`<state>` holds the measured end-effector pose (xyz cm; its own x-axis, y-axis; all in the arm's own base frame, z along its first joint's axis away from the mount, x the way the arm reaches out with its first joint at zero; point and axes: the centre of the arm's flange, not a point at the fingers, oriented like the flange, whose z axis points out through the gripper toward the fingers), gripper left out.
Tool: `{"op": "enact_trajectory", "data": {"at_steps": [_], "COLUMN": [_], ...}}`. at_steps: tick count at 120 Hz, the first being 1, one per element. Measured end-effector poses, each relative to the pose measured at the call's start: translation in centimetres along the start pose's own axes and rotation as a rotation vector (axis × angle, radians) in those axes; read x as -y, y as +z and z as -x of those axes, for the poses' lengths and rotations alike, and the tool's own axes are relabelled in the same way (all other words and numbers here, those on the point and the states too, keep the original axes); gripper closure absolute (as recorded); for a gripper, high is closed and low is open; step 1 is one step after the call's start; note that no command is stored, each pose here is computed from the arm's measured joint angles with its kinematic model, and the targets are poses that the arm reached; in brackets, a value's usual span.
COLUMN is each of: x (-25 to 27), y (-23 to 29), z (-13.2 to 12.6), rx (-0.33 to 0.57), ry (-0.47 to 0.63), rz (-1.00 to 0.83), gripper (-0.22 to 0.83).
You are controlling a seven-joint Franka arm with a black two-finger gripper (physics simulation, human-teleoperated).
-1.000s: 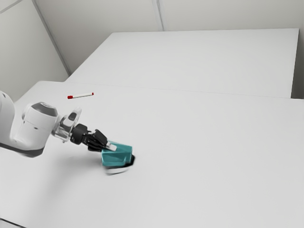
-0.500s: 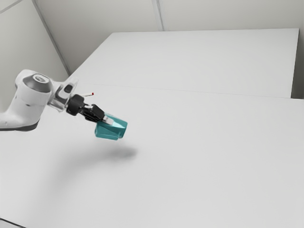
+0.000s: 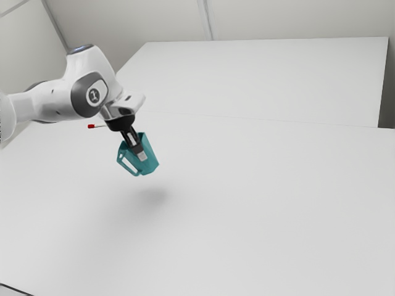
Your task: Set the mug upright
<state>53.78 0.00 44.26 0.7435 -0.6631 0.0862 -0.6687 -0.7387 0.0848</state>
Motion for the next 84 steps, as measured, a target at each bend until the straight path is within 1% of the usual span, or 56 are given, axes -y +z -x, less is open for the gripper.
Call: {"op": "enact_trajectory", "data": {"at_steps": [22,41,63,84], "x": [0.5,-1.0,-2.1,-1.8], "y": [3.0,4.8,6.0,6.9], "z": [-0.2,1.3,1.9,1.6], "rx": [0.074,0.118,0.135,0.116], "ry": [0.016,0.035,0.045,0.033], "rz": [-0.059,-0.09,-0.126,-0.158], "gripper": [0.79,0.79,0.79,0.79]}}
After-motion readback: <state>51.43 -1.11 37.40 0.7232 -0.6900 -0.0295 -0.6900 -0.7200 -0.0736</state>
